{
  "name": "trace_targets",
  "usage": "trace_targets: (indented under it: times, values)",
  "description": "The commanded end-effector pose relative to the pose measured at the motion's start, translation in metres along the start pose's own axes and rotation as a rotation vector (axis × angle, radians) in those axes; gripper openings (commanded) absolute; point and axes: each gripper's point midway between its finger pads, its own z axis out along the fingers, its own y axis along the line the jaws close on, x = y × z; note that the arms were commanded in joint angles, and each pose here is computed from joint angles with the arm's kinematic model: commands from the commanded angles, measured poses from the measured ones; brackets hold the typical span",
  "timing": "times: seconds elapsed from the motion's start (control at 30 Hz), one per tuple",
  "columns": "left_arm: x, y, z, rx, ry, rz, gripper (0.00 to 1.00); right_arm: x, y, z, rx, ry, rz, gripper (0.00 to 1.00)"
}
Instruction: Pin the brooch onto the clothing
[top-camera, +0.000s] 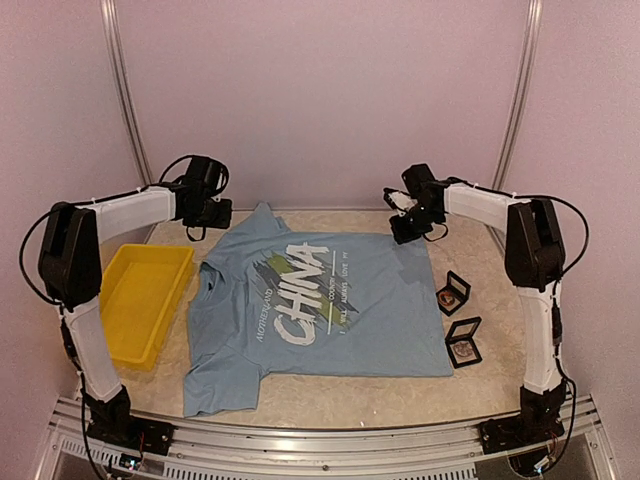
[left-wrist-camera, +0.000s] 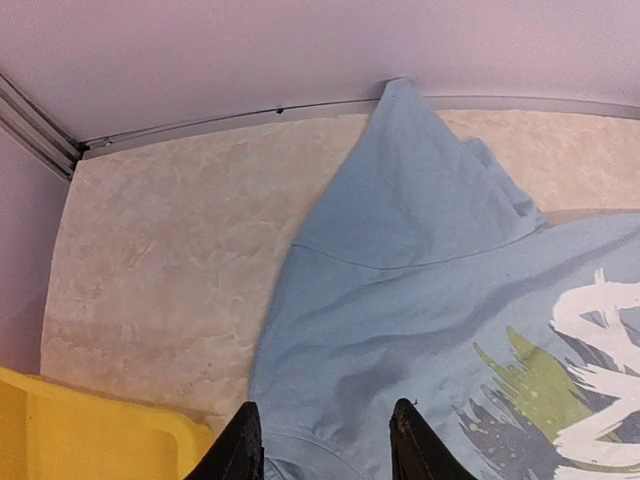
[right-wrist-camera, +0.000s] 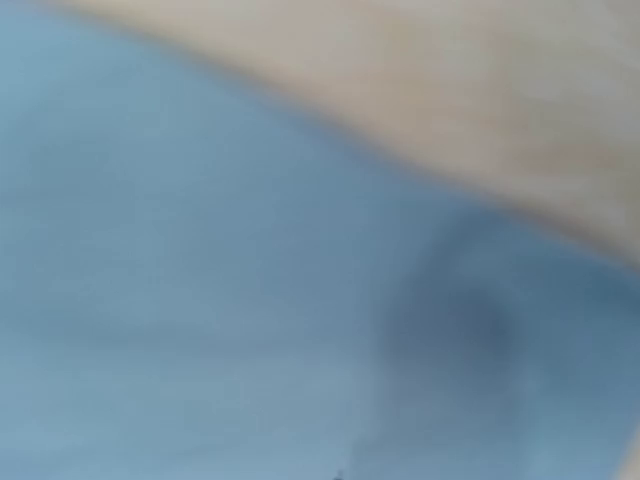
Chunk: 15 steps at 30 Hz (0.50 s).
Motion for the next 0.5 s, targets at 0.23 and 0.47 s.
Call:
trace_targets:
  times: [0.23, 0.47]
  values:
    - [0.162, -0.025, -0.035, 0.056, 0.345, 0.032, 0.29, 0.074, 0.134, -0.033, -0.297, 0.065, -0.046, 0.00]
    - [0.214, 0.002, -0.037, -0.060, 0.465, 0.072, 0.28, 0.136, 0.102, -0.005, -0.146, 0.220, 0.012, 0.00]
